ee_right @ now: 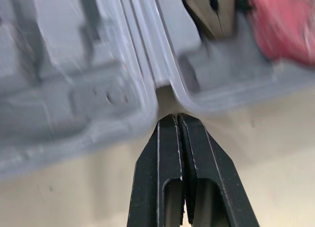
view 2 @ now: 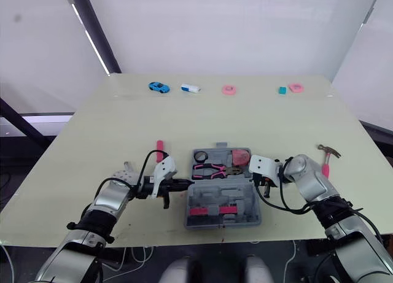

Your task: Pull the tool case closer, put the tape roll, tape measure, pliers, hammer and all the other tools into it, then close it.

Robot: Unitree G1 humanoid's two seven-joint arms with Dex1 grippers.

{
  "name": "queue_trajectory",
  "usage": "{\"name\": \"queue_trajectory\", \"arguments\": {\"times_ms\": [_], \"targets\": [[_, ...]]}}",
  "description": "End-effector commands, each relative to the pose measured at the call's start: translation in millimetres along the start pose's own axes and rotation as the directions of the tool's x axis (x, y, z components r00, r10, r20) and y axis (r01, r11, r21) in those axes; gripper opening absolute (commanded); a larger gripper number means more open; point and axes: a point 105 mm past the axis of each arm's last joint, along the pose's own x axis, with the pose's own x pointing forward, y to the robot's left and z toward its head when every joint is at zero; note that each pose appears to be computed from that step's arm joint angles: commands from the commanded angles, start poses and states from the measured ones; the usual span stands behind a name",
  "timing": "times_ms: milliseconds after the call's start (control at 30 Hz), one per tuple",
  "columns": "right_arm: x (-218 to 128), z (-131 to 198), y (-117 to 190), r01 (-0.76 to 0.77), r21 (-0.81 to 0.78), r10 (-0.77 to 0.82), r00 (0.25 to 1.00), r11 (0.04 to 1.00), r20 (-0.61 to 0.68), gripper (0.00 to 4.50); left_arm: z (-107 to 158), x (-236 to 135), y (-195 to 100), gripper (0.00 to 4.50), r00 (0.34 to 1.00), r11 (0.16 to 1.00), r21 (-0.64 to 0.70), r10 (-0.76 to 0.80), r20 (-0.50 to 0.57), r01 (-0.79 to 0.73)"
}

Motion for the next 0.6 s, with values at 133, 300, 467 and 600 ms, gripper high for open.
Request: {"name": "queue_trajectory", "arguments": {"times_ms": [133,300,467,600], "targets": [[-53,17,-19,0.193,0.135,-0.229,0.908,0.972,0.35,0.08,37,-39,14,0.14,0.951,0.983,-0.03,0.185,0.249,-0.183],[-69,6,-5,0.149,0.244,-0.247,0.86,0.958,0.446,0.0,41,-61,4,0.62,0.921,0.97,-0.118,0.24,0.307,-0.214],[-94,-39,16,0.172,0.39,-0.35,0.822,0.905,0.45,1.76,16,-97,-17,2.77,0.907,0.942,-0.218,0.312,0.283,-0.256],[-127,-85,39,0.258,0.48,-0.456,0.814,0.838,0.359,3.77,-12,-134,-27,4.5,0.88,0.887,-0.295,0.423,0.215,-0.354]]}}
